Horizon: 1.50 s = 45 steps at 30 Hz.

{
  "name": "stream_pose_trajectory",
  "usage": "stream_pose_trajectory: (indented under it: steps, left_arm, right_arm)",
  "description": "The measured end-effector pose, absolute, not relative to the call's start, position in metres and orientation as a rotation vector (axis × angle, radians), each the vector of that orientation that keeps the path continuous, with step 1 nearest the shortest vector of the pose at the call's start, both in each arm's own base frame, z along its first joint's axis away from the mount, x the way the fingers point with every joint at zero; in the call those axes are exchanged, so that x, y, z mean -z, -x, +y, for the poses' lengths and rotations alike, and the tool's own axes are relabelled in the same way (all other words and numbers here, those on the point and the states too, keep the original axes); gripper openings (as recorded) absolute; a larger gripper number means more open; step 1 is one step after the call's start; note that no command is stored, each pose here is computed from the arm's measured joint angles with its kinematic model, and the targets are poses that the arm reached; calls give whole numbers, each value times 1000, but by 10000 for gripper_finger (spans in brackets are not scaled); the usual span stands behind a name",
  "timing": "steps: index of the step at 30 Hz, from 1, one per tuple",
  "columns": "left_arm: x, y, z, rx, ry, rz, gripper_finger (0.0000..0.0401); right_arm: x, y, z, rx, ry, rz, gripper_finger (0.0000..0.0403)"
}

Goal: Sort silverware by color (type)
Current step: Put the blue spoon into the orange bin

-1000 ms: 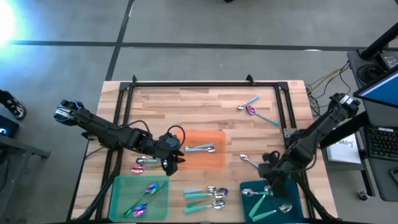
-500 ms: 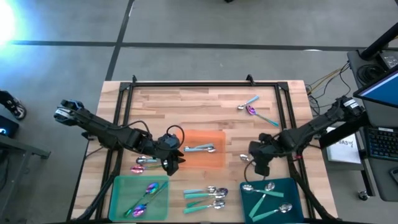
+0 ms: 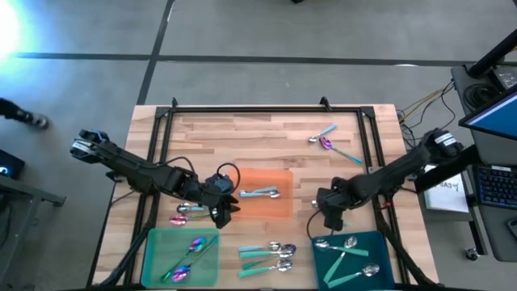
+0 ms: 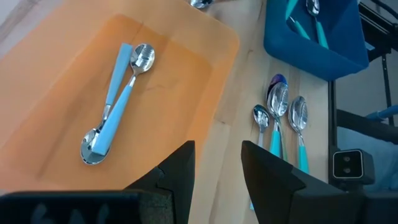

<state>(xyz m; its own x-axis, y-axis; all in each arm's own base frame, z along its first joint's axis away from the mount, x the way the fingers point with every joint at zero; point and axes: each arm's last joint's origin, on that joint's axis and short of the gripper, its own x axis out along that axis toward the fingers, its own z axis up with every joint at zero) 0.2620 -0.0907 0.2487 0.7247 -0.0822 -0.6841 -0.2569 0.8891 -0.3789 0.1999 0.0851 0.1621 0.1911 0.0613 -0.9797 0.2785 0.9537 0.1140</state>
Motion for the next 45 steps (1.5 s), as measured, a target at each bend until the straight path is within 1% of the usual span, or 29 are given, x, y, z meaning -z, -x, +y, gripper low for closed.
stream_pose_trajectory:
  steps: [10, 22, 29, 37, 41, 43, 45]
  left_arm:
    - [-249, -262, -91, -91, 460, 763, 115]
    - [-249, -262, -92, -83, 459, 766, 115]
    - [-249, -262, -92, -83, 458, 766, 115]
    - [-249, -262, -92, -80, 459, 762, 115]
    - [-249, -262, -92, -80, 459, 762, 115]
    - [-249, -262, -92, -80, 459, 762, 115]
    - [-249, -262, -92, -80, 459, 762, 115]
  right_arm:
    - [-146, -211, 90, 148, -272, 1379, 151]
    - [-149, -210, 89, 155, -280, 1371, 151]
    - [-142, -210, 85, 234, -227, 1375, 151]
    - [-129, -213, 86, 246, -180, 1424, 149]
    - [-126, -213, 86, 238, -168, 1436, 133]
    - [-126, -213, 87, 226, -162, 1438, 113]
    - [-127, -213, 87, 215, -161, 1435, 83]
